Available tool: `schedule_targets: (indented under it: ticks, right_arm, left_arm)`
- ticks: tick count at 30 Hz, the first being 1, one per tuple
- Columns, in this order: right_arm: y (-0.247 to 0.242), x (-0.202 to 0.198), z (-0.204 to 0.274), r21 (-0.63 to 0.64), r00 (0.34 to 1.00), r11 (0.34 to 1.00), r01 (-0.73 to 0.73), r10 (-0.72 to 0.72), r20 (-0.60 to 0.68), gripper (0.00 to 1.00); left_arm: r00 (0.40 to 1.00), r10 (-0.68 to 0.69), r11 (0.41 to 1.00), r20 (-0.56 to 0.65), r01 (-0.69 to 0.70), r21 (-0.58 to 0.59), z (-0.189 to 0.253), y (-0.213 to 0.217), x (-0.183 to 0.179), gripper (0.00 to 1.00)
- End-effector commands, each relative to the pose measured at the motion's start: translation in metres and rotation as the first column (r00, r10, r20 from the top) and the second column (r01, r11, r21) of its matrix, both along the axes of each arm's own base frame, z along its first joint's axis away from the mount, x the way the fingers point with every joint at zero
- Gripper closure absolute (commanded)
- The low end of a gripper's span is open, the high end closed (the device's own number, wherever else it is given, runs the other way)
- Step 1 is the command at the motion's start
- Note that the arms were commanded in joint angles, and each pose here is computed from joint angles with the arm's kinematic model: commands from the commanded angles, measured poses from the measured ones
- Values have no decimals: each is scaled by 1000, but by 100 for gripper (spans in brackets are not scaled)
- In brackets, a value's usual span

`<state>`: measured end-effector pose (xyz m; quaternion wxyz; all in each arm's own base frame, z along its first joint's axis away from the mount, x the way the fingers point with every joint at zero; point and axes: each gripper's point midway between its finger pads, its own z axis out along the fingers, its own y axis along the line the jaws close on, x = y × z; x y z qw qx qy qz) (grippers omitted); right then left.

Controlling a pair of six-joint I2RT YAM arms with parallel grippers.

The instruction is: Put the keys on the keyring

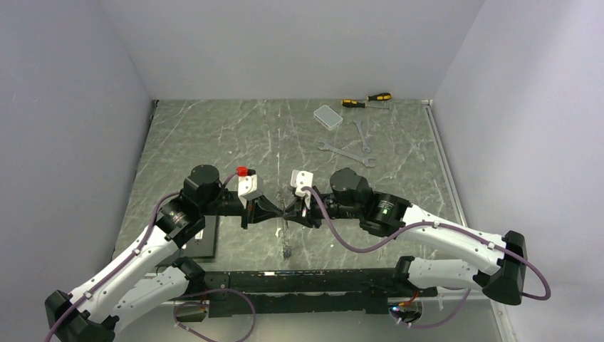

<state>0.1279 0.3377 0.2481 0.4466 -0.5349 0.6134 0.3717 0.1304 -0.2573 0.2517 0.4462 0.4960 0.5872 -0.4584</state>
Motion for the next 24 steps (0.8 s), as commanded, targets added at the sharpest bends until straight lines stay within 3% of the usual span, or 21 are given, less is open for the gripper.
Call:
schedule_targets:
  ticks: [1, 11, 17, 20, 24]
  right_arm:
    - [4, 2, 8, 45, 1000, 999, -10, 9, 4, 75]
    - [-3, 7, 5, 47, 1000, 999, -3, 4, -26, 80]
    - [-3, 6, 5, 48, 999, 999, -12, 14, -34, 90]
    - [-3, 5, 6, 55, 999, 998, -17, 19, -35, 100]
    - [-3, 4, 7, 59, 999, 998, -17, 20, -41, 100]
  left_arm:
    - [998, -8, 998, 55, 11, -55, 27, -1, -2, 100]
    - [998, -2, 999, 57, 5, -52, 27, 0, -1, 100]
    - [998, 2, 999, 61, 2, -52, 27, 1, -1, 100]
    - [998, 3, 999, 61, 0, -51, 27, 1, -1, 100]
    - [998, 10, 999, 65, -7, -54, 28, 1, 0, 100]
